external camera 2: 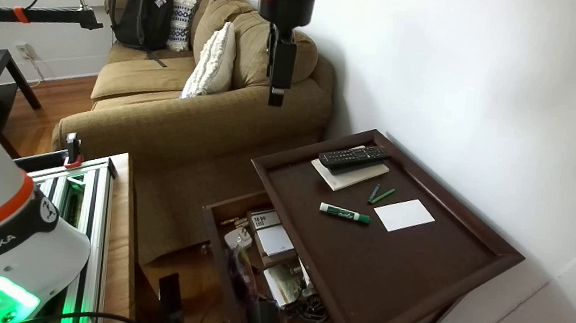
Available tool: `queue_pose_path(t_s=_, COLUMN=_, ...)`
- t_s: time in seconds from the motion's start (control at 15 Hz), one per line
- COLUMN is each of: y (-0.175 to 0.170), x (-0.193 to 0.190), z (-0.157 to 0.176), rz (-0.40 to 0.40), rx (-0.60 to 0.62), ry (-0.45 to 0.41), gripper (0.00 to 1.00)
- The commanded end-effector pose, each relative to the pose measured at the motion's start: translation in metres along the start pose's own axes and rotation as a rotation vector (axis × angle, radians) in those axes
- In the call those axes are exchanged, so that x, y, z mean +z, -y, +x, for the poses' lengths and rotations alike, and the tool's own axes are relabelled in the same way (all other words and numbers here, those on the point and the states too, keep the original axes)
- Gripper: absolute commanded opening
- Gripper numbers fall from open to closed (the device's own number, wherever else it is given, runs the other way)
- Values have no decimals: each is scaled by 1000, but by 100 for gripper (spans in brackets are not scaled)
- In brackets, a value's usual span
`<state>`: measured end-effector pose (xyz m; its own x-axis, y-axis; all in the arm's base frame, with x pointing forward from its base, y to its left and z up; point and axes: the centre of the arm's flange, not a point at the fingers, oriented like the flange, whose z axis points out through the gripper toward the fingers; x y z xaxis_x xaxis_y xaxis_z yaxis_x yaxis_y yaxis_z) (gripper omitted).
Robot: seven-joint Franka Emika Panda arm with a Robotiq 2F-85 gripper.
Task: Put the green marker in an upright position
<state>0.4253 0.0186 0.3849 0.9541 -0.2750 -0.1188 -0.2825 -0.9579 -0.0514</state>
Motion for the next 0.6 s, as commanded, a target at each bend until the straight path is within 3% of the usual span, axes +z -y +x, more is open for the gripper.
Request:
queue_pose_path(t_s=0.0, y=-67, x=18, z=36, rz=48, rx=142, ry=44, gripper=100)
queue_pose_path(t_s=0.13, y=-94, x=35, z=53, rz=89, rx=187, ry=72, gripper=100)
queue_pose_path(t_s=0.27, y=-107, x=59, z=63, rz=116, rx=200, ry=159, gripper=100)
queue_pose_path(t_s=0.33, y=-102, x=36, z=38, rz=83, rx=195, ry=89, gripper=100)
queue_pose_path(t_s=0.53, y=-109, x=61, z=50, rz=93, rx=207, ry=144, gripper=100)
